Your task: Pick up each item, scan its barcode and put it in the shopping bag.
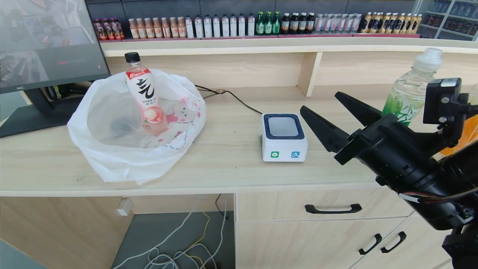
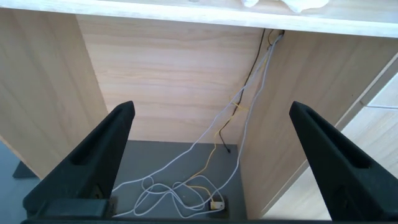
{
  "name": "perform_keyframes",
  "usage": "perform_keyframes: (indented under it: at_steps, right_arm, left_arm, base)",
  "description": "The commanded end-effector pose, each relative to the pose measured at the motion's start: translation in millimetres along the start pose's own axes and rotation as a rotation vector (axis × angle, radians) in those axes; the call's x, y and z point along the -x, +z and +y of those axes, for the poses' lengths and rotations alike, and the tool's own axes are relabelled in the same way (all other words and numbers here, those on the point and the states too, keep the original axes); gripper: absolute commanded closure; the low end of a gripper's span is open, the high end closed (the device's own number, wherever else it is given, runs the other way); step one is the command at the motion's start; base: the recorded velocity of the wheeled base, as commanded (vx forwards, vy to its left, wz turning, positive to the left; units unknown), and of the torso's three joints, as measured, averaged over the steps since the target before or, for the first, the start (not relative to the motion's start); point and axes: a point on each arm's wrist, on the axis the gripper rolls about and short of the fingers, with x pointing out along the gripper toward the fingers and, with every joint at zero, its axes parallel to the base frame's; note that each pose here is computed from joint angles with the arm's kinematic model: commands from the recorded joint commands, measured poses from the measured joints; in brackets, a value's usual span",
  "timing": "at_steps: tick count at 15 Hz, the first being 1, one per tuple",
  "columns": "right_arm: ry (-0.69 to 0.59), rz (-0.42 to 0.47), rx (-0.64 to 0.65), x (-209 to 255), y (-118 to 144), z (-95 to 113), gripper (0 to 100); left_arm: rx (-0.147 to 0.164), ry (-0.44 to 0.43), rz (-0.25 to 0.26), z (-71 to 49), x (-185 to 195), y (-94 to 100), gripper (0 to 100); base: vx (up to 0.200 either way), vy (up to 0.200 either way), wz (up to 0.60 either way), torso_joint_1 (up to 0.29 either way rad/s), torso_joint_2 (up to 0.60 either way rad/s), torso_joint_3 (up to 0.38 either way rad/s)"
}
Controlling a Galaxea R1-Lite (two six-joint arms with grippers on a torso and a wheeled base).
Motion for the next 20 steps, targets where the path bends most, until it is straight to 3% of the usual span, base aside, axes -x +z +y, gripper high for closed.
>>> perform_keyframes:
  at_steps: [1, 18, 20]
  right_arm:
    - [0.001, 0.0, 0.0, 4, 2, 0, 0]
    - [-0.003, 0.054, 0.004, 16, -6, 1, 0]
    - [-0.002, 0.074, 0.001, 20, -9, 1, 0]
  left_arm:
    - [0.001, 0.001, 0.0, 0.0, 0, 0.0, 0]
    - [-0.001, -0.002, 0.0, 0.0, 0, 0.0, 0]
    - [-0.001, 0.001, 0.0, 0.0, 0, 0.0, 0]
  base:
    - [0.0, -0.2, 0.0, 0.002, 0.0, -0.002]
    - [0.0, -0.2, 0.0, 0.003, 0.0, 0.002]
    - [0.0, 0.0, 0.0, 0.0, 0.0, 0.0]
